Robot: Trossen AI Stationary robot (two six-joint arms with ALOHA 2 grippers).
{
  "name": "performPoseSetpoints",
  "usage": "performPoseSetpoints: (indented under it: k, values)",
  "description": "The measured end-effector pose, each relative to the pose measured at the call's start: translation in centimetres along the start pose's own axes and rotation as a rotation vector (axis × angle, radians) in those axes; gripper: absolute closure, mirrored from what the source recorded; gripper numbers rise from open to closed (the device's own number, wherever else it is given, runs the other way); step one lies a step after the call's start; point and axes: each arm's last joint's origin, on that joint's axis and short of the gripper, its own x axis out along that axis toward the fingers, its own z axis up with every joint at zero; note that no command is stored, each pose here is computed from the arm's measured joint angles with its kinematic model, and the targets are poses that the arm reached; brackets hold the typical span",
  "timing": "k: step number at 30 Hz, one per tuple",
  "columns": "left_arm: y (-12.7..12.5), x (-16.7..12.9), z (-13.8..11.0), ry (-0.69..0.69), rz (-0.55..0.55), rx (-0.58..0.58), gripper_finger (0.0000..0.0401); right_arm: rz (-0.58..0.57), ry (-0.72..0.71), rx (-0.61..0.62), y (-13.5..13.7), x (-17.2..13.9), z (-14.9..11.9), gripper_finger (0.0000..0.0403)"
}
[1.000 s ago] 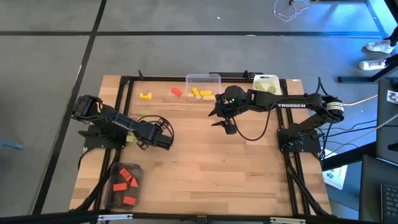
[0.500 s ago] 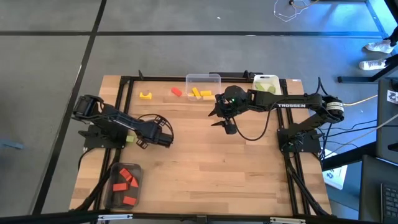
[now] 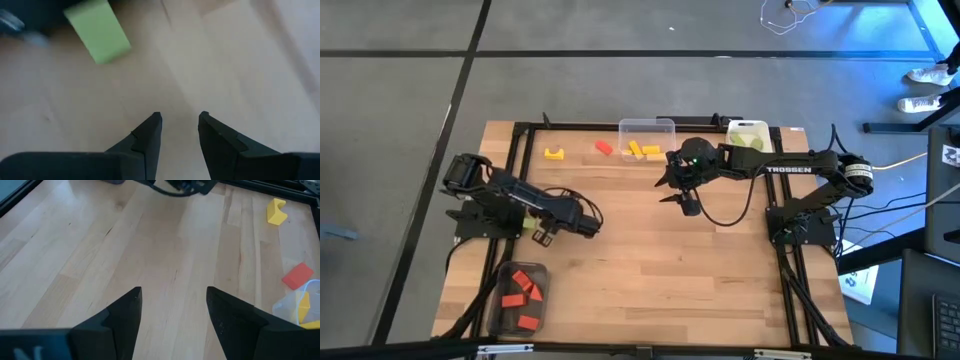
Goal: Sort & place blocks by color
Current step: Put the green semi-circled block into the white bin
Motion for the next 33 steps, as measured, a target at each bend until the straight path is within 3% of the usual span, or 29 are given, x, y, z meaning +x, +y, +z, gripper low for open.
performPoseSetpoints:
  k: [4,8,11,17,33]
  values:
    - [-0.4,-2.0,0.6,-0.082,0.030,-0.021,0.0280,0.000,0.000,0.000,0.0,0.0,0.0,0.0180]
    - [-0.3,-3.2,1.1,-0.124,0.150,-0.098,0.0280,0.000,0.000,0.000,0.0,0.0,0.0,0.0180]
    - [0.1,-3.2,1.4,-0.153,0.259,-0.168,0.0280,-0.001,-0.001,0.000,0.0,0.0,0.0,0.0180]
    - [0.9,-2.2,2.0,-0.213,0.368,-0.209,0.0280,0.000,-0.001,0.000,0.0,0.0,0.0,0.0180]
    - [1.2,-1.0,2.0,-0.205,0.358,-0.201,0.0280,-0.001,0.000,0.000,0.0,0.0,0.0,0.0180]
